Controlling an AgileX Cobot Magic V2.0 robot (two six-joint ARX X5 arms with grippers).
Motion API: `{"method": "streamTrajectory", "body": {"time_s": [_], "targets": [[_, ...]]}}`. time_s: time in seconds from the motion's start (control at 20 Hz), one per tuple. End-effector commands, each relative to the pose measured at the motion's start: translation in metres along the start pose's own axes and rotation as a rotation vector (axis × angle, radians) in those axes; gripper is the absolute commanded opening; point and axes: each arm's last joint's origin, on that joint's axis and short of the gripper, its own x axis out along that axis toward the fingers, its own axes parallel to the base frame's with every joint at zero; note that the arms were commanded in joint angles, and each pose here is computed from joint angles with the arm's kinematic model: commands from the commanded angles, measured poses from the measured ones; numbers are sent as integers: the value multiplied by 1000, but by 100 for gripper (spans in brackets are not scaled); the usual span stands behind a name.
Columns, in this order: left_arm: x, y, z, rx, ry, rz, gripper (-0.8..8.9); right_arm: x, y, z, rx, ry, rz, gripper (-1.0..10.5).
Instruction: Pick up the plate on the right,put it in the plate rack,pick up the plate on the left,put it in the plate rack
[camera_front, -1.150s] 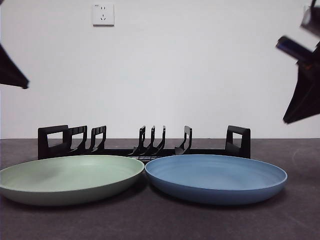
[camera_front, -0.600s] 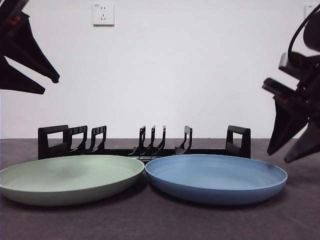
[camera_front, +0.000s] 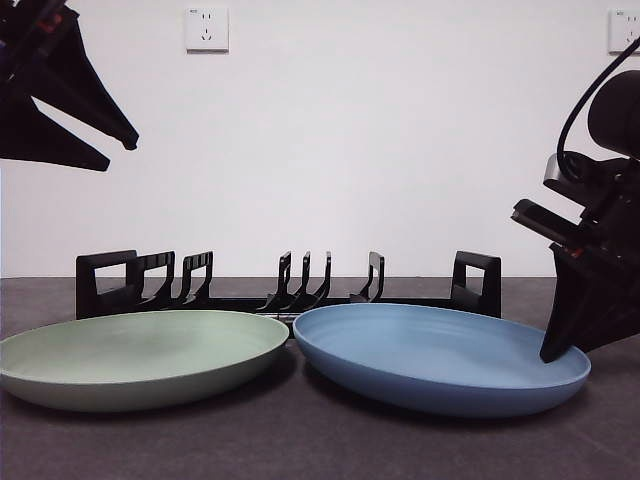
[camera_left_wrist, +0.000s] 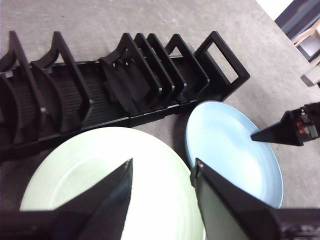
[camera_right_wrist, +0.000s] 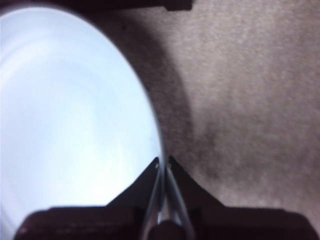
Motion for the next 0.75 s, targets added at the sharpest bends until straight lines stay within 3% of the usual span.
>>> {"method": "streamTrajectory", "body": {"time_s": [0.05, 0.25, 0.35, 0.45, 0.6, 0.75], "targets": [[2, -4, 1, 87, -6, -34, 202, -10, 5, 2, 10, -41, 2, -16], [9, -24, 1, 248, -14, -147, 204, -45, 21, 10, -13, -177, 31, -16], [13, -45, 2, 398, -5, -208, 209, -61, 29, 17, -24, -194, 35, -16], [16, -73, 2, 584, -11, -218, 209, -74, 38, 26, -46, -157, 28, -16], [16, -119, -8, 970, -25, -145, 217, -90, 55, 39, -108, -155, 40, -16], [14, -149, -26, 1214, -29, -113, 219, -98, 67, 44, -136, -155, 55, -16]]}}
